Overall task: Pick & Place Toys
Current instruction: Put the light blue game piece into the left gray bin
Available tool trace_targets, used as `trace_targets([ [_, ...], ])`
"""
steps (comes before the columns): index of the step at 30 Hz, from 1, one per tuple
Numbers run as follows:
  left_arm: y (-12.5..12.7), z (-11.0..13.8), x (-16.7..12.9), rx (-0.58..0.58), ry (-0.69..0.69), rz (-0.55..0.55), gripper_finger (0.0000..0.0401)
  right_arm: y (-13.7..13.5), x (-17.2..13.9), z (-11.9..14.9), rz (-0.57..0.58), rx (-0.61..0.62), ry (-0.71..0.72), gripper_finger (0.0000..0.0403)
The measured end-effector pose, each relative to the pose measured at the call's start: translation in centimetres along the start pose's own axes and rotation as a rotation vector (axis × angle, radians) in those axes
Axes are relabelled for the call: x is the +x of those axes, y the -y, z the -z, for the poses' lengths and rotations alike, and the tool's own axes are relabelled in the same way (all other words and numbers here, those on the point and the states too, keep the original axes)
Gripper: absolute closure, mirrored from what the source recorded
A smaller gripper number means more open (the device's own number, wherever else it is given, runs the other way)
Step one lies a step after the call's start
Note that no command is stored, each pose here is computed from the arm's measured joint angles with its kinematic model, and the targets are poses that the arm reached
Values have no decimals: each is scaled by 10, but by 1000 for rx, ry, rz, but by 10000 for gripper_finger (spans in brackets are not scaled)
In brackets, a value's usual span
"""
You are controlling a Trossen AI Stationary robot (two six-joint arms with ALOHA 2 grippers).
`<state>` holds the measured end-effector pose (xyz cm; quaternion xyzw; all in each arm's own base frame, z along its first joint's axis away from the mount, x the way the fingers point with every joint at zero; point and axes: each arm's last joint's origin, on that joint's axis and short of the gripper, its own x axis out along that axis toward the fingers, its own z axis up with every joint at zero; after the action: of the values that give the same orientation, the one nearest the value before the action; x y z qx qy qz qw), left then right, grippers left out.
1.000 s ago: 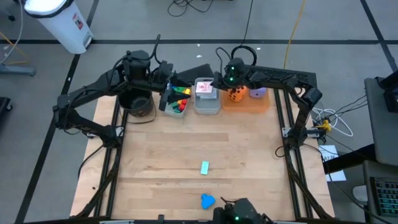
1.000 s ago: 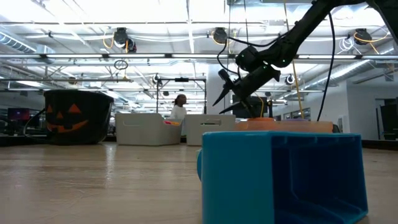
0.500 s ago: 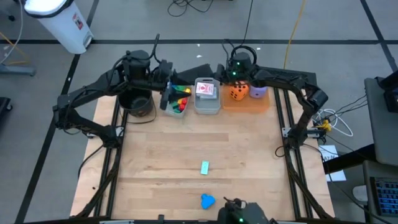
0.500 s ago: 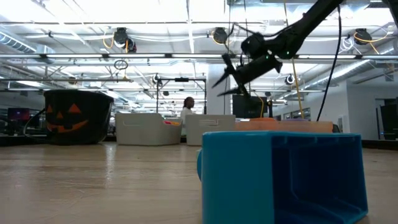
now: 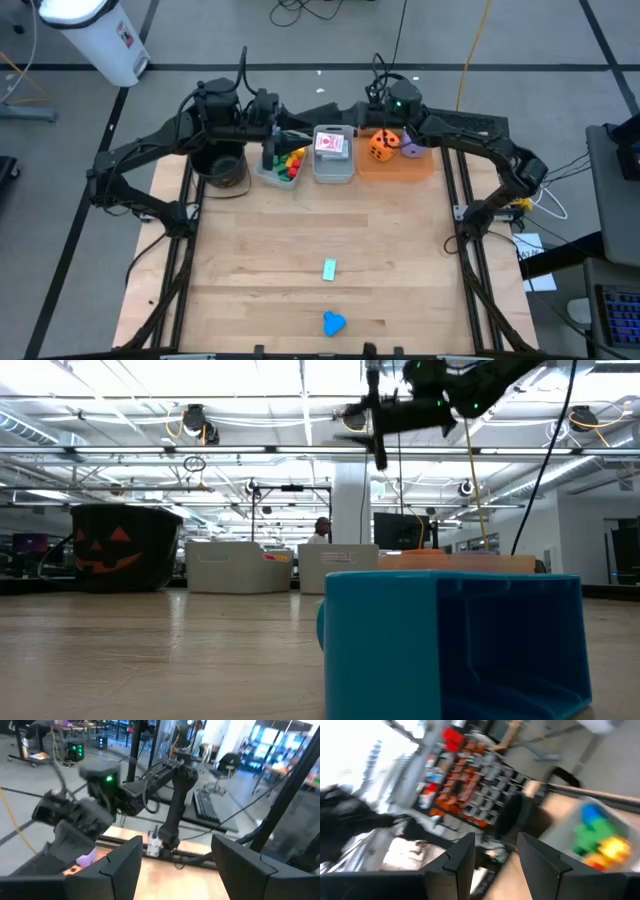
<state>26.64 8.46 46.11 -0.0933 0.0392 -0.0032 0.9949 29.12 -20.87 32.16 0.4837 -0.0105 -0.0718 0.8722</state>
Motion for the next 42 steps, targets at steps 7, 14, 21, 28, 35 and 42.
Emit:
trace_targets([
  [7,5,2,6,-169,-9,36,160,-42,16,30,-199,-13,-63,261],
  [14,37,16,21,-219,-99,119,160,-86,24,84,-463,-103,-374,261],
  [21,86,32,33,-264,-131,62,160,-112,-6,144,-347,-280,-588,261],
  [28,131,54,45,-314,-150,-46,160,-126,-51,186,-34,-729,-617,261],
  [35,164,95,75,-390,-279,-52,160,-149,-69,231,-57,-1031,-633,261],
  [42,186,133,95,-388,-404,-57,160,-155,-72,264,-13,-1131,-642,261],
])
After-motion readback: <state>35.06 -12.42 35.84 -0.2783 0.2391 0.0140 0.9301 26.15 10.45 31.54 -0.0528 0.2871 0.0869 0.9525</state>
